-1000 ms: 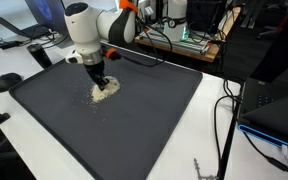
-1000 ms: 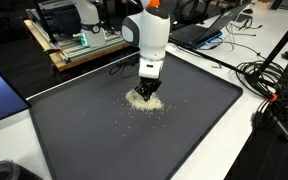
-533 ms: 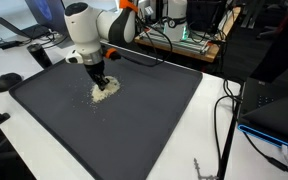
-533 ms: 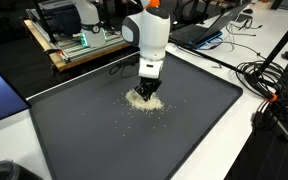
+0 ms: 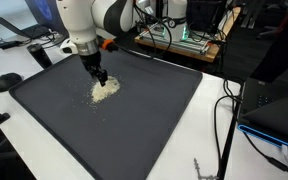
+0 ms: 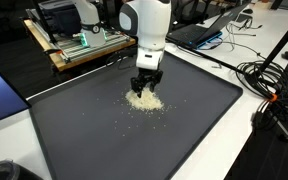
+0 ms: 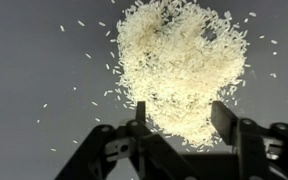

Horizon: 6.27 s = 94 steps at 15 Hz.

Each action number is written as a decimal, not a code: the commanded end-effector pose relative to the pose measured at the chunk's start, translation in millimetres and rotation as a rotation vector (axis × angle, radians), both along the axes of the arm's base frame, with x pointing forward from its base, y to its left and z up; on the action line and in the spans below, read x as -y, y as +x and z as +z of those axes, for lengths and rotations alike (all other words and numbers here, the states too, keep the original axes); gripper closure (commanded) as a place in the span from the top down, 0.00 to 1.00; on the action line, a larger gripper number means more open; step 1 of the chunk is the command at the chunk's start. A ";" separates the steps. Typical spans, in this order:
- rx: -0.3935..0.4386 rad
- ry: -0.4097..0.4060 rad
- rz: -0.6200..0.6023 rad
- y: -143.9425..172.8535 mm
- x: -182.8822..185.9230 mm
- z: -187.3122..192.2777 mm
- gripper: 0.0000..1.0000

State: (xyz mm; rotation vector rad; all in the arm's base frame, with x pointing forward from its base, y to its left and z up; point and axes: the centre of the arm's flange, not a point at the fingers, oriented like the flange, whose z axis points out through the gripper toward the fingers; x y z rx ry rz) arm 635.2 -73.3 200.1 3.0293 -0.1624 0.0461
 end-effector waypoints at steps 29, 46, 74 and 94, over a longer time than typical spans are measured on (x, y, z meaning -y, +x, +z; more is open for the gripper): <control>-0.136 -0.313 -0.502 55.0 -105.2 10.2 1.00; -0.220 0.140 -0.270 110.8 35.7 43.3 1.00; 0.225 0.493 -0.055 -60.3 123.4 -9.4 1.00; 0.357 0.255 -0.090 -186.6 28.7 46.5 1.00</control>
